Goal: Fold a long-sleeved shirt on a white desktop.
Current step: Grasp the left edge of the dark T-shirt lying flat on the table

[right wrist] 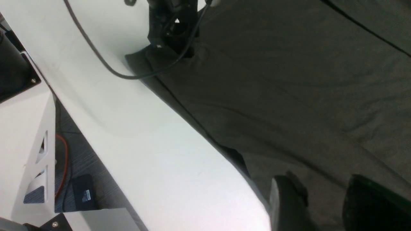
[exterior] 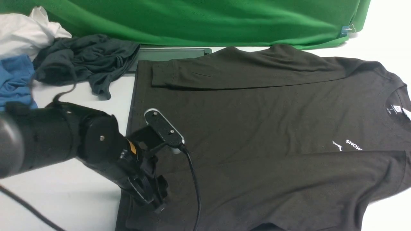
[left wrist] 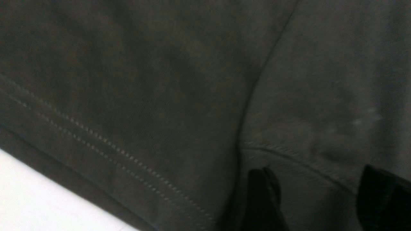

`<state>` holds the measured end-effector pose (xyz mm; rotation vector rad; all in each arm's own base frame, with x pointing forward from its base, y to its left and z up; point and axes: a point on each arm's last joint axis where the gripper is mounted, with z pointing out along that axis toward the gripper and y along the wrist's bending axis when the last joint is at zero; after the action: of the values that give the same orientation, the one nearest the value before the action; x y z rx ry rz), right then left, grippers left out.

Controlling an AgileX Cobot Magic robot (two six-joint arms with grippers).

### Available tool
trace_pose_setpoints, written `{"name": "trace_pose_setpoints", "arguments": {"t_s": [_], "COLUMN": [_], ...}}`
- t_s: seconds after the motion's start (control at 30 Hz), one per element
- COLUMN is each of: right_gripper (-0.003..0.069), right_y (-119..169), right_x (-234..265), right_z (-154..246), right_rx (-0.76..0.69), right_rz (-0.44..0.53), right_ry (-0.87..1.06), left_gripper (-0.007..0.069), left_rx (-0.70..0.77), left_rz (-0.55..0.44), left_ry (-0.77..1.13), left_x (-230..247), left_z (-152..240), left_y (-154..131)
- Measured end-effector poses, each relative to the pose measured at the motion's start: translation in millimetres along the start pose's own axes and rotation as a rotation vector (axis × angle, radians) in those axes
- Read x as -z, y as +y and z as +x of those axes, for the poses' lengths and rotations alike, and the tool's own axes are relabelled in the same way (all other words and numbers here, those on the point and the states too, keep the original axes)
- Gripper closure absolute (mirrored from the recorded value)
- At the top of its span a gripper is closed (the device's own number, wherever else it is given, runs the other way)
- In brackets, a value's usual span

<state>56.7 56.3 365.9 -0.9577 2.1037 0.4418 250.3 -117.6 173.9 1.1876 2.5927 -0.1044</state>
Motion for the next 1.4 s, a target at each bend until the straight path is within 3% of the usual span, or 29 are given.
{"name": "trace_pose_setpoints", "arguments": {"t_s": [0.27, 0.8, 0.97, 1.1, 1.4], "right_gripper": [0.0419, 0.0419, 0.0419, 0.0419, 0.0419], "right_y": [0, -2, -3, -3, -3], "right_x": [0, 0, 0, 0, 0], "right_z": [0, -4, -5, -5, -5], "right_rx": [0.001, 0.022, 0.022, 0.022, -0.003], "right_rz": [-0.001, 0.022, 0.031, 0.034, 0.033], "right_ry": [0.003, -0.038, -0.055, -0.059, -0.059], "left_gripper": [0.0319, 0.0345, 0.0433, 0.0566, 0.0589], "left_rx": [0.103, 0.113, 0.127, 0.123, 0.111], "left_rz": [0.018, 0.111, 0.130, 0.133, 0.155], "left_ry": [0.019, 0.078, 0.083, 0.083, 0.079], "left_x": [-1, -17, -18, -16, 0], "left_z": [7, 10, 11, 8, -8], "left_y": [34, 31, 30, 31, 37]}}
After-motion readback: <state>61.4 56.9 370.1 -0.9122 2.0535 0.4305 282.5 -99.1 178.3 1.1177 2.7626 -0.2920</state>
